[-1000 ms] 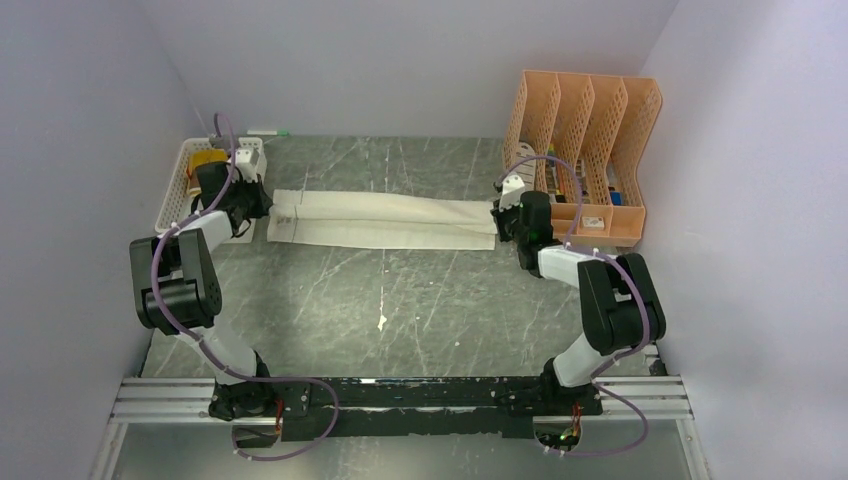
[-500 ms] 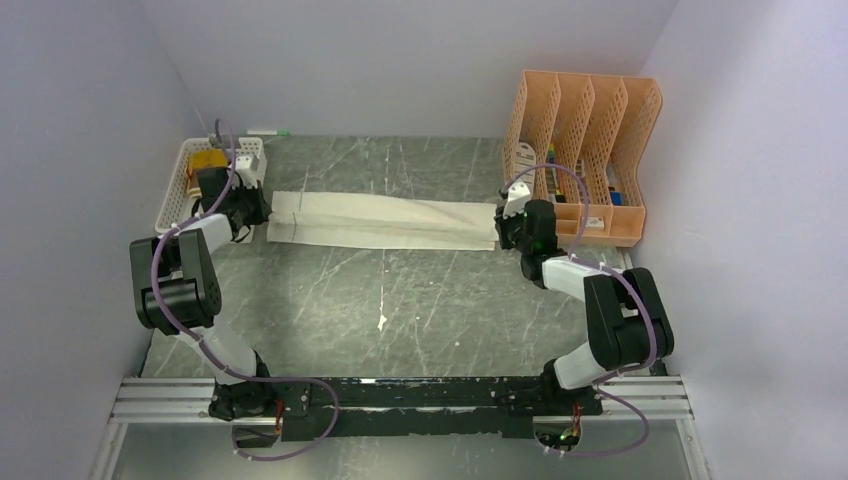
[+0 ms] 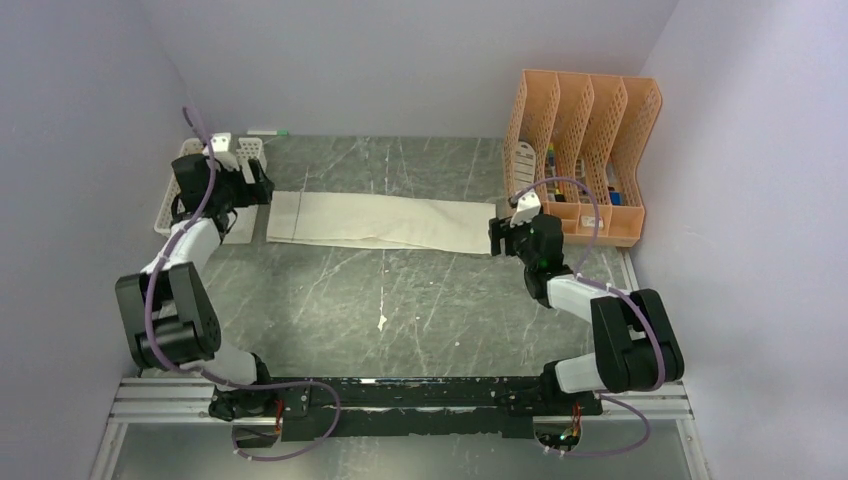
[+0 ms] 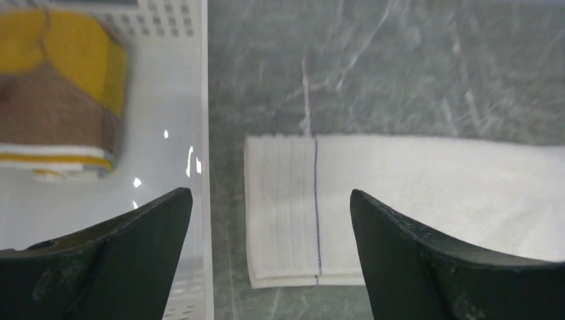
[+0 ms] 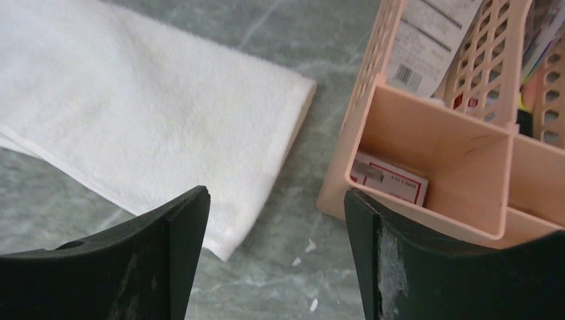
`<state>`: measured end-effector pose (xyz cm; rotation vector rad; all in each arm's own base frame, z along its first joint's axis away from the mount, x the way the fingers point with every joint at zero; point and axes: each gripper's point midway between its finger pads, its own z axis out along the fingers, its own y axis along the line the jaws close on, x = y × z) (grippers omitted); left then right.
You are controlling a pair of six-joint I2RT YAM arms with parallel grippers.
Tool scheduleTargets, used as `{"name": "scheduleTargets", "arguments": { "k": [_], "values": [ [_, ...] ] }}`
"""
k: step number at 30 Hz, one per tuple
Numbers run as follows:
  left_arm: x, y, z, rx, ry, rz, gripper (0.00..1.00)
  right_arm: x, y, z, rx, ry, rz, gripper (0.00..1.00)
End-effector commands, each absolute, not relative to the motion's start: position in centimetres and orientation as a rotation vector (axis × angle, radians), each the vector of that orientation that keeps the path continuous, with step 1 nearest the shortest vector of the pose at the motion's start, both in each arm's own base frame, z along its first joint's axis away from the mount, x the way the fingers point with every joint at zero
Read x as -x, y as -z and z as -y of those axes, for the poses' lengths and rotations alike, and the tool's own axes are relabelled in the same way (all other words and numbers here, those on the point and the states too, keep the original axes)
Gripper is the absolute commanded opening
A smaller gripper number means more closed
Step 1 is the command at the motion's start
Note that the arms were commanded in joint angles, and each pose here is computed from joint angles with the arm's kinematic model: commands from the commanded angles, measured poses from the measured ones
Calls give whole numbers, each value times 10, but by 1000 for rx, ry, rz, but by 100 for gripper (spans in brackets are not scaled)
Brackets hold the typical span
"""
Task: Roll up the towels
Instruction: Fold the towel at the center of the board.
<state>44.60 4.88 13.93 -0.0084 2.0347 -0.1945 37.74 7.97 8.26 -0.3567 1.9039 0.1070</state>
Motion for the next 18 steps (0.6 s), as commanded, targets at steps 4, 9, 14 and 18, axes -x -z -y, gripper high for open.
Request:
{"name": "scheduleTargets", "arguments": {
  "k": [4, 9, 14, 18],
  "values": [
    [-450, -201, -14, -67, 335, -1889, 100, -429, -142, -122, 356, -214, -1759, 74],
    [-456, -134, -1, -38, 439, -2200, 83, -445, -129, -164, 344, -419, -1874, 72],
    [-454, -119, 1, -8, 472, -2261, 81, -447, -98, -164, 188, -613, -2107, 72],
    [-454, -124, 9, -6, 531, -2253, 81, -437, -68, -153, 38, -650, -2239, 67]
  ]
}}
